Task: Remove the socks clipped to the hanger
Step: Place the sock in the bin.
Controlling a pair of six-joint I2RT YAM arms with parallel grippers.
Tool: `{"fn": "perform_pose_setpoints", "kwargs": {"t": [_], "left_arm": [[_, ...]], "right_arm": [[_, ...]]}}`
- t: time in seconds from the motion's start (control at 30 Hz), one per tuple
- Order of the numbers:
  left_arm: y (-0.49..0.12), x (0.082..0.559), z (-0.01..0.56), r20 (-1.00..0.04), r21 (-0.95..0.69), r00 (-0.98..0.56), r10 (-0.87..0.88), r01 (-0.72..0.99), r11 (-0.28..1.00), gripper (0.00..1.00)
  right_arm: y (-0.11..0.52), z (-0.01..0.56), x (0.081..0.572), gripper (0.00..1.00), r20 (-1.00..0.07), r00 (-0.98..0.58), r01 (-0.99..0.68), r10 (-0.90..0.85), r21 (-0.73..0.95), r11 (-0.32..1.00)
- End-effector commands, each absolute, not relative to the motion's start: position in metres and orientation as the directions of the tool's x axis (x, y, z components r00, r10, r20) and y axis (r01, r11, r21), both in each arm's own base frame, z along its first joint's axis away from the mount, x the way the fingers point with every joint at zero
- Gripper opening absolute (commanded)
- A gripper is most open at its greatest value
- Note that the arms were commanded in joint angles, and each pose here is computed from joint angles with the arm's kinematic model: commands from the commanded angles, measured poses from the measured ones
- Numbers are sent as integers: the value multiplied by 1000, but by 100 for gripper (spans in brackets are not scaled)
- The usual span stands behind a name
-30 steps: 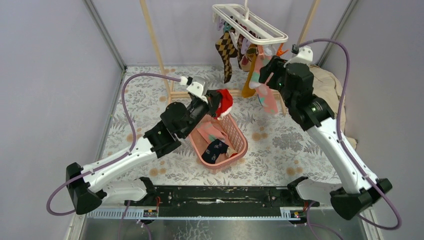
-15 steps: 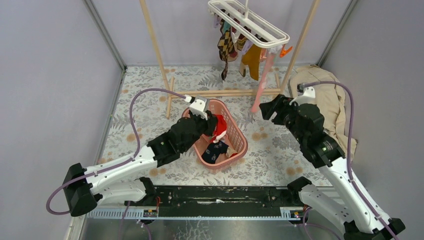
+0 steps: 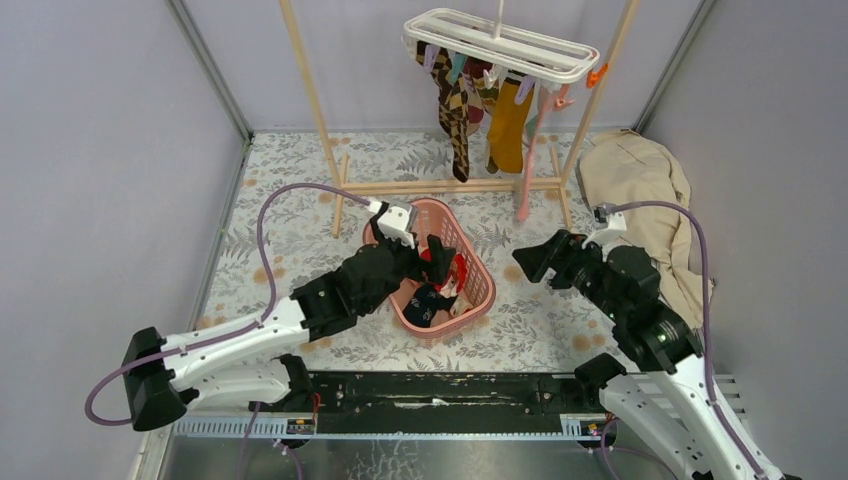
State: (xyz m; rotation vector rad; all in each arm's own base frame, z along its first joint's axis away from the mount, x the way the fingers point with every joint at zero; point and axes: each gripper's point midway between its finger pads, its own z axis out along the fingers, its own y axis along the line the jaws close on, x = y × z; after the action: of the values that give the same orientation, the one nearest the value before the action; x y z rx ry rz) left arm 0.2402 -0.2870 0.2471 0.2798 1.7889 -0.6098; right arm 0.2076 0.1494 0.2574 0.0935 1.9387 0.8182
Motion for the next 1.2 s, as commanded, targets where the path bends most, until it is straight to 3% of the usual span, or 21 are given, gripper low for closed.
{"fn": "perform_pose_setpoints", "kwargs": {"t": [0.0,0.4,1.17], "left_arm": [[-291,219,270,-938,-308,-306,-160,529,791,99],[-275,198,257,-935,-283,-343,-95,557,780,99],[-260,187,262,-919,-341,-361,-155,537,771,99]], "right_arm": [[140,276,187,79,-807,-469,-332,359,537,775],[151,250,184,82,-878,-429,-481,212,421,769],[166,275,183,84,-886,-381,-563,265,449,694]]}}
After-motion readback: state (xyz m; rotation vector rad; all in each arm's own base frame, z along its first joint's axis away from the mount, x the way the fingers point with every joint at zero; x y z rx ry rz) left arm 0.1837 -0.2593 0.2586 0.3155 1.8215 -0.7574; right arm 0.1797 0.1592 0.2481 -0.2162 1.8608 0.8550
